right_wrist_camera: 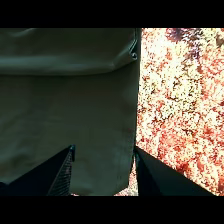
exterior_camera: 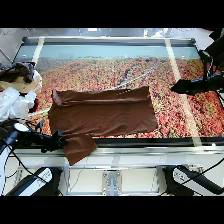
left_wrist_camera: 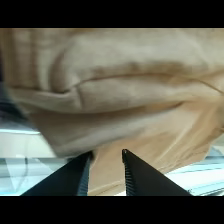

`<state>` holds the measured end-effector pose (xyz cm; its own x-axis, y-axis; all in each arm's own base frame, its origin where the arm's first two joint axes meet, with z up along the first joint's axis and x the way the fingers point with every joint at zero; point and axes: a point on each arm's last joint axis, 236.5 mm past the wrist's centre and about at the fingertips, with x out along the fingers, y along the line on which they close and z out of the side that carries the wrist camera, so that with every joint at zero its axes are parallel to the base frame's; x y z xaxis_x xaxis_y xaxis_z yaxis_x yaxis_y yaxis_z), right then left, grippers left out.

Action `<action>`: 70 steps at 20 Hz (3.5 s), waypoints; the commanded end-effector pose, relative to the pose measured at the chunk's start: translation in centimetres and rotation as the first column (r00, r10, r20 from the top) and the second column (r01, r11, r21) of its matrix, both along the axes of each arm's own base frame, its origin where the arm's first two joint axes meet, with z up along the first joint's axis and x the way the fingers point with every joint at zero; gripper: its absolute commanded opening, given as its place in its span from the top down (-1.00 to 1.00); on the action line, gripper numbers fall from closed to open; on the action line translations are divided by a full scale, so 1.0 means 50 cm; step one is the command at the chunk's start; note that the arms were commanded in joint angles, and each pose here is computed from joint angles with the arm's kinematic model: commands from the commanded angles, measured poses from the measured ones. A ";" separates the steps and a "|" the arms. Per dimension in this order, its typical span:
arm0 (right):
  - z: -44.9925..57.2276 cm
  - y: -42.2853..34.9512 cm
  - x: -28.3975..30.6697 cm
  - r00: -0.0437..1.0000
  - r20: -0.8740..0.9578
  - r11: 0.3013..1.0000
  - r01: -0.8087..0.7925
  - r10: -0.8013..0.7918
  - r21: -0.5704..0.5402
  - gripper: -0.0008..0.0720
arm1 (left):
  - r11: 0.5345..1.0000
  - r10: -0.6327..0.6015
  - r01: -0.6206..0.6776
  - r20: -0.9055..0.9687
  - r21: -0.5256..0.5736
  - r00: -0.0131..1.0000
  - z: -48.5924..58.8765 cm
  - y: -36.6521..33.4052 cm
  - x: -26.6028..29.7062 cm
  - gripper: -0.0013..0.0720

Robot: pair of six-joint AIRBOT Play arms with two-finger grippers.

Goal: Fold the shirts.

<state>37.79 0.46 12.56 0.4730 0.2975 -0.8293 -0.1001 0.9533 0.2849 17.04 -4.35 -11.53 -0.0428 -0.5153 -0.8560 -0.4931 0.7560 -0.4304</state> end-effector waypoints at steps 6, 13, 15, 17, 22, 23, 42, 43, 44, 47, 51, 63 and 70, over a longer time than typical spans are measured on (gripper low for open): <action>-0.030 -0.046 -0.080 0.993 -0.101 0.992 0.045 -0.056 -0.114 0.44 | 0.999 -0.040 0.040 0.026 0.021 0.999 -0.008 -0.006 0.008 0.93; -0.395 0.056 -0.320 0.792 -0.592 0.930 0.316 -0.149 0.188 -0.16 | 0.998 -0.056 0.055 0.033 0.019 0.998 -0.008 -0.007 0.008 0.92; -0.425 0.083 -0.315 0.788 -0.586 0.888 0.390 -0.187 0.242 -0.16 | 0.998 -0.062 0.062 0.020 0.004 0.998 -0.004 -0.012 0.001 0.92; -0.432 0.092 -0.295 0.803 -0.557 0.864 0.420 -0.213 0.276 -0.16 | 0.993 -0.110 0.109 -0.021 -0.052 0.994 0.014 -0.031 -0.029 -0.13; -0.432 0.090 -0.292 0.819 -0.538 0.876 0.395 -0.199 0.278 -0.16 | 0.998 -0.059 0.059 0.002 0.024 0.998 0.038 0.003 -0.031 -0.83; -0.432 0.090 -0.292 0.820 -0.536 0.876 0.395 -0.200 0.277 -0.16 | 0.997 -0.023 0.024 -0.020 0.076 1.000 0.033 0.025 -0.036 -0.81; -0.434 0.075 -0.232 0.831 -0.474 0.830 0.466 -0.292 0.305 -0.16 | 0.999 0.028 -0.029 0.035 0.030 0.999 -0.006 -0.021 0.012 0.92; -0.439 0.070 -0.223 0.828 -0.468 0.822 0.481 -0.310 0.305 -0.16 | 0.999 0.026 -0.027 0.034 0.028 0.999 -0.006 -0.022 0.011 0.92; -0.441 0.068 -0.209 0.822 -0.461 0.804 0.503 -0.333 0.316 -0.16 | 0.999 0.026 -0.027 0.033 0.028 0.999 -0.006 -0.022 0.011 0.92; -0.456 0.076 -0.200 0.801 -0.491 0.775 0.537 -0.342 0.335 -0.15 | 0.999 0.026 -0.027 0.034 0.028 0.999 -0.006 -0.022 0.011 0.92; -0.477 0.116 -0.199 0.826 -0.490 0.811 0.475 -0.278 0.341 0.58 | 0.999 0.026 -0.027 0.033 0.028 0.999 -0.006 -0.022 0.011 0.92; -0.155 0.107 -0.139 0.980 -0.170 0.937 0.157 -0.108 0.311 0.95 | 0.977 -0.056 -0.073 0.570 0.201 0.820 0.345 0.036 0.181 0.93; -0.136 0.131 0.047 0.995 -0.076 0.958 0.086 -0.068 0.275 0.95 | 0.961 -0.171 -0.009 0.618 0.277 0.767 0.334 0.028 0.435 0.94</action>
<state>36.91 6.33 6.74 0.4584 0.4907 -0.7410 0.0135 0.8298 0.5578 33.39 -2.50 6.46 0.5076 -0.3214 -0.7994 -0.1499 0.8808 -0.4492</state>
